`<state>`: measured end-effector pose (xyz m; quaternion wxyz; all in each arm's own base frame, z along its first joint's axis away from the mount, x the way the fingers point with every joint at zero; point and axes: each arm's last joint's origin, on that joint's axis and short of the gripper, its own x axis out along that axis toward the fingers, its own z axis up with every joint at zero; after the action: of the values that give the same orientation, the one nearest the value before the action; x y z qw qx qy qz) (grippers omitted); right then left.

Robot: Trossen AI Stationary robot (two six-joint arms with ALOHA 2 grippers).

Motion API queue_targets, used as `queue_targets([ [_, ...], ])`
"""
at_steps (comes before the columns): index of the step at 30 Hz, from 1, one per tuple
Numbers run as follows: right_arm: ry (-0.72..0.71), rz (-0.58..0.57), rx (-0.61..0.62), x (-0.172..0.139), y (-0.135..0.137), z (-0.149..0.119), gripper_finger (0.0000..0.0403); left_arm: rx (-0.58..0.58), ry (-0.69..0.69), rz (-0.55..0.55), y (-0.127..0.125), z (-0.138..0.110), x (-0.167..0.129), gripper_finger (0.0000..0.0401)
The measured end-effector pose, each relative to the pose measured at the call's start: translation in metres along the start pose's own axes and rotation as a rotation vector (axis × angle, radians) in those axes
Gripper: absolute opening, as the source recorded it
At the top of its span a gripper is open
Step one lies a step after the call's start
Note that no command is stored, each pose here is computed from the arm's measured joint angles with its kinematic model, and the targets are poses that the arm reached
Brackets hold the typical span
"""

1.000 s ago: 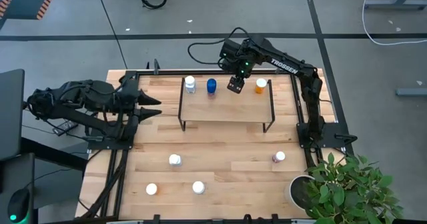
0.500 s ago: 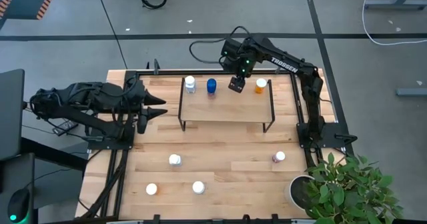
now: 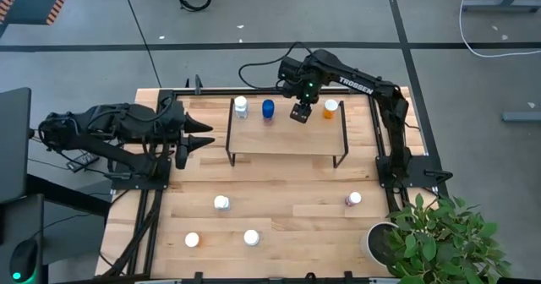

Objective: Pick and place medicine bottles onto shelf by color
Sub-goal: Put the right orange pill bottle on the shelf

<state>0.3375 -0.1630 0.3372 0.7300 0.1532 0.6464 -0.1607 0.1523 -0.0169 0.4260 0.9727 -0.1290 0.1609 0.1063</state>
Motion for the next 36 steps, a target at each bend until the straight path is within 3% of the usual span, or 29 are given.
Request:
queue_targets([
  [36,-0.060,0.033,0.099,-0.0025,0.0090,0.0050,0.0226,0.003,0.001,0.000,0.0000,-0.0001,0.0000,0.0174],
])
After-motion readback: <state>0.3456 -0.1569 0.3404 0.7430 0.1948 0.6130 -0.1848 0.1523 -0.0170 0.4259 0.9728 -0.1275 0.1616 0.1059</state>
